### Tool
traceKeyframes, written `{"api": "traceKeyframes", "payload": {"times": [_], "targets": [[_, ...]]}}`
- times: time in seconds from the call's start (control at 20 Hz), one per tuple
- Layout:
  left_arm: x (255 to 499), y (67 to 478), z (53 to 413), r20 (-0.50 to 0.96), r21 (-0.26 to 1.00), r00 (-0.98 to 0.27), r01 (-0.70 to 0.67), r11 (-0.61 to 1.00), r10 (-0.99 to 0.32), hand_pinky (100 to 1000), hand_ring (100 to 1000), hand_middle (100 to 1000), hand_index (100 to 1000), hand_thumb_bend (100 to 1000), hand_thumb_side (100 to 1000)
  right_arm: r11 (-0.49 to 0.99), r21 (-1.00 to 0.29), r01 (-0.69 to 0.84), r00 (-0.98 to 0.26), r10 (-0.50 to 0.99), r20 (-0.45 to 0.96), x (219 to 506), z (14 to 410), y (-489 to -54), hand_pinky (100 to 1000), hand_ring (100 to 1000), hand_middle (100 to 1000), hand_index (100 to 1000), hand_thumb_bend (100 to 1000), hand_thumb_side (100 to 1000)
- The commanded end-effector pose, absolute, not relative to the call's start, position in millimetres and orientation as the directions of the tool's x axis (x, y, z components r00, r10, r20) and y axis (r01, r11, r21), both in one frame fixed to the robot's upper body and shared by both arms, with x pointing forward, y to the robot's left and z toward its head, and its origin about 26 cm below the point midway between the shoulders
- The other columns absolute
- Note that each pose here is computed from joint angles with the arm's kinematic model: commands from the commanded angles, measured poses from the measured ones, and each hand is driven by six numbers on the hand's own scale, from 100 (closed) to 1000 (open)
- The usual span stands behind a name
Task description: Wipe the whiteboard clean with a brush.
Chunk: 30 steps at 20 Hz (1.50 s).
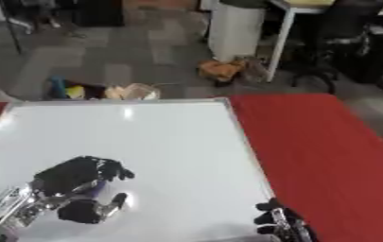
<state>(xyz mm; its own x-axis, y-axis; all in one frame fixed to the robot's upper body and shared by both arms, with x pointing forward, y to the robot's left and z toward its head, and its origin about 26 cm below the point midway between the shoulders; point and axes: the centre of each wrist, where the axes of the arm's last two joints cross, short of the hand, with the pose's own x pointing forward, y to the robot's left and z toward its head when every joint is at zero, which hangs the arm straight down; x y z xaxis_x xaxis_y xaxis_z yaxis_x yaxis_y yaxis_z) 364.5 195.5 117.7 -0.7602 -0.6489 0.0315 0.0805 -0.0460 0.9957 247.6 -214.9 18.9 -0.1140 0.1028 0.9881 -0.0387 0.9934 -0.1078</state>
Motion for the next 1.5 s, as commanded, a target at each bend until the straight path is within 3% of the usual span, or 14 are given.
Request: {"api": "traceKeyframes", "payload": {"times": [0.05, 0.3, 0.55, 0.95, 1.25, 1.5], "targets": [[359, 196, 138, 0.042, 0.998, -0.772, 0.055, -0.001, -0.634, 647, 627, 686, 867, 100, 916, 0.991, -0.126, -0.041, -0.130, 0.120, 0.984, 249, 23, -219, 597, 630, 479, 680, 100, 889], [350, 203, 158, 0.169, 0.980, -0.757, 0.061, 0.190, -0.631, 694, 637, 705, 878, 100, 950, 0.991, -0.126, -0.039, -0.131, 0.120, 0.984, 249, 23, -220, 598, 631, 479, 680, 100, 889], [344, 219, 176, 0.353, 0.901, -0.730, 0.096, 0.424, -0.585, 687, 629, 708, 888, 100, 963, 0.991, -0.127, -0.033, -0.125, 0.122, 0.985, 248, 21, -221, 598, 631, 479, 680, 100, 887], [340, 261, 187, 0.705, 0.584, -0.606, 0.199, 0.787, -0.370, 648, 597, 710, 926, 198, 1000, 0.991, -0.130, -0.022, -0.117, 0.126, 0.985, 246, 20, -224, 598, 631, 479, 680, 100, 886], [339, 297, 178, 0.853, 0.364, -0.457, 0.172, 0.915, -0.253, 625, 573, 698, 948, 265, 1000, 0.991, -0.130, -0.016, -0.114, 0.127, 0.985, 246, 19, -225, 598, 631, 479, 680, 100, 888], [341, 308, 167, 0.904, 0.268, -0.385, 0.175, 0.947, -0.185, 618, 564, 692, 957, 298, 1000, 0.992, -0.128, -0.017, -0.116, 0.125, 0.985, 246, 19, -224, 598, 632, 479, 680, 100, 886]]}}
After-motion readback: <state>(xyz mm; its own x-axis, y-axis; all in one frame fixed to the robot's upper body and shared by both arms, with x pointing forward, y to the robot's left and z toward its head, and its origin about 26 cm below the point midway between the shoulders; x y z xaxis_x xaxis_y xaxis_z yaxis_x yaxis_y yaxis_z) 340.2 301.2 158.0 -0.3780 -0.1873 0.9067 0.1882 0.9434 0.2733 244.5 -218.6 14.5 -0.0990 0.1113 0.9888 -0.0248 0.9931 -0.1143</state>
